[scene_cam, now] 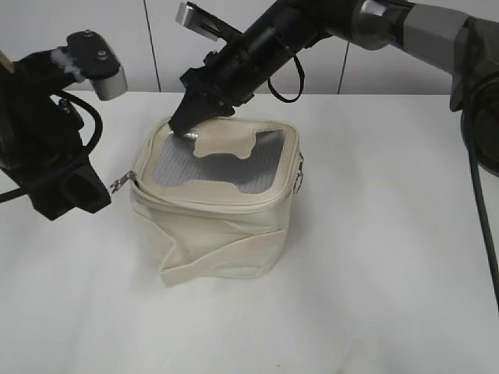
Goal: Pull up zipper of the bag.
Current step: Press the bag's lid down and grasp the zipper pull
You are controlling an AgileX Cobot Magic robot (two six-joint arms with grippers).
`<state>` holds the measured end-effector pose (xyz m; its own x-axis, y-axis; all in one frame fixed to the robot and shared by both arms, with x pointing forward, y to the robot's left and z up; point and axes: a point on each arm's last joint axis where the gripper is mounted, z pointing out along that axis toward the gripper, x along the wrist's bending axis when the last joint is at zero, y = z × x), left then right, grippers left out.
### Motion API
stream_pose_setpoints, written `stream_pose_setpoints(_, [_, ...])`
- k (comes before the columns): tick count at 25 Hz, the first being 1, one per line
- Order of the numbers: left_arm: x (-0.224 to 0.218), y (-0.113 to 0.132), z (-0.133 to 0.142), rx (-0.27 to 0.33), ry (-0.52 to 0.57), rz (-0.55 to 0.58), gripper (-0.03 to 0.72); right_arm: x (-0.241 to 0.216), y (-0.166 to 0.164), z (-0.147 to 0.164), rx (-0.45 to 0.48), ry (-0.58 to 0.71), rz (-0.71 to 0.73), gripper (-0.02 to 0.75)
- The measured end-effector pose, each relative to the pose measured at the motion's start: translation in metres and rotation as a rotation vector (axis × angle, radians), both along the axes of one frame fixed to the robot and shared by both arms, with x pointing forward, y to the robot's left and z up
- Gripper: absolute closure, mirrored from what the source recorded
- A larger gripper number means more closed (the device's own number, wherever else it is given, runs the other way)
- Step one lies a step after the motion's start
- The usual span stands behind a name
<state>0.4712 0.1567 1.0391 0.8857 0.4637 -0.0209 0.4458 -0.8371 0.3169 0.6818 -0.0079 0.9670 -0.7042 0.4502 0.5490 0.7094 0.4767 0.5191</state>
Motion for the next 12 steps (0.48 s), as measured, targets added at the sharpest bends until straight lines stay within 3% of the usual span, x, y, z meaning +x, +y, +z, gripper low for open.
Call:
stream_pose_setpoints(5, [0.019,0.003,-0.020,0.003,0.028,0.069,0.697,0.007,-0.004,-0.002,-0.023,-0.008,-0.073,0.644])
stream_pose_setpoints(12, [0.030,0.016,-0.026,-0.024,-0.004,0.158,0.697,0.013,-0.011,-0.003,-0.040,0.006,-0.142,0.644])
